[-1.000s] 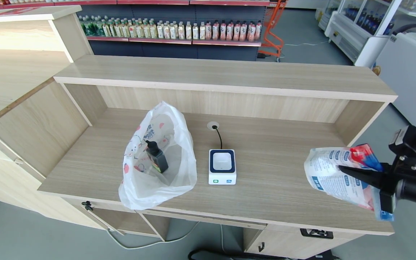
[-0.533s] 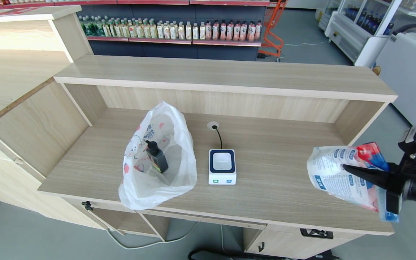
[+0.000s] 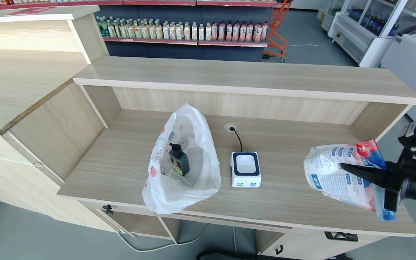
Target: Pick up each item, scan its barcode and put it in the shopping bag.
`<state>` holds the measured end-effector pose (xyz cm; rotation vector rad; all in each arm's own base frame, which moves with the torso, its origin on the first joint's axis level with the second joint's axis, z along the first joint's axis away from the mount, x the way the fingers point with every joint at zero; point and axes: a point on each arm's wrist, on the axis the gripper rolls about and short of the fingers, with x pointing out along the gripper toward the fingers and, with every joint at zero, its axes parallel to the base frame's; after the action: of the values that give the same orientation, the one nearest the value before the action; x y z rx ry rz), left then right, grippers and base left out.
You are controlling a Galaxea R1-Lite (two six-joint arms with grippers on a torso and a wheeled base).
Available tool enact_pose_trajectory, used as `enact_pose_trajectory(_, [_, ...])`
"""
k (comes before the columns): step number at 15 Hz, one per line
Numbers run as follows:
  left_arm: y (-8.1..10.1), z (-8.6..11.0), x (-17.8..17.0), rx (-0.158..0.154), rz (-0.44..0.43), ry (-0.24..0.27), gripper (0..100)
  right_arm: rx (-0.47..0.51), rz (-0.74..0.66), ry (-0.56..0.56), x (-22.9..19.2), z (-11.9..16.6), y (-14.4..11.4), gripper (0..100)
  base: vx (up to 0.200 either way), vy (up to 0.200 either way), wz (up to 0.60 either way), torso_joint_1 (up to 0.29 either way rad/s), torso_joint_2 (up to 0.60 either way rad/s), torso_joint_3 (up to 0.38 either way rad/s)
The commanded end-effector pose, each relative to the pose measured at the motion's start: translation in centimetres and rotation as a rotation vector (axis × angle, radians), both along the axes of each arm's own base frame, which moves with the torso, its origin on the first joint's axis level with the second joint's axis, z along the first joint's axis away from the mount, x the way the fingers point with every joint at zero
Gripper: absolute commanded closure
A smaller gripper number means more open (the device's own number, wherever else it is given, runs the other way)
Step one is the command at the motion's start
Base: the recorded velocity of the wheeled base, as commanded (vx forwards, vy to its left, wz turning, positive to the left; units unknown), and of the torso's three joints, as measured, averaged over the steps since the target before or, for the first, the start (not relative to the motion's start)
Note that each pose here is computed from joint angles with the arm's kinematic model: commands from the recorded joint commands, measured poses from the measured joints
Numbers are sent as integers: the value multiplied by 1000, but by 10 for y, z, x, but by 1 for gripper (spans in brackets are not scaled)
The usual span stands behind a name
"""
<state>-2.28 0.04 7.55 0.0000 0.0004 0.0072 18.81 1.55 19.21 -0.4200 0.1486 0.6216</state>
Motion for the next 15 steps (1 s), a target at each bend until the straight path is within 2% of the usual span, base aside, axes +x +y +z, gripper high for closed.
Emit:
enact_pose_trajectory(1, [0,0,0,0,0,0,0,-8,-13,18,14,-3,-2,100,0,200,0,-2,7,2])
enact_pose_trajectory(7, [0,0,0,6,0,0,0,-50,-3,-28,70,-12,-4,100,0,0,0,0,0,0])
enact_pose_trajectory(12, [0,0,0,3,2,0,0,-94,51,-19,93,-34,-1,100,200,0,0,-2,-1,8])
enact_pose_trajectory(13, [0,0,0,14,0,0,0,-108,61,-28,99,-37,0,100,0,0,0,0,0,0])
enact_pose_trajectory(15, [0,0,0,8,2,0,0,-119,74,-36,104,-39,2,100,0,0,0,0,0,0])
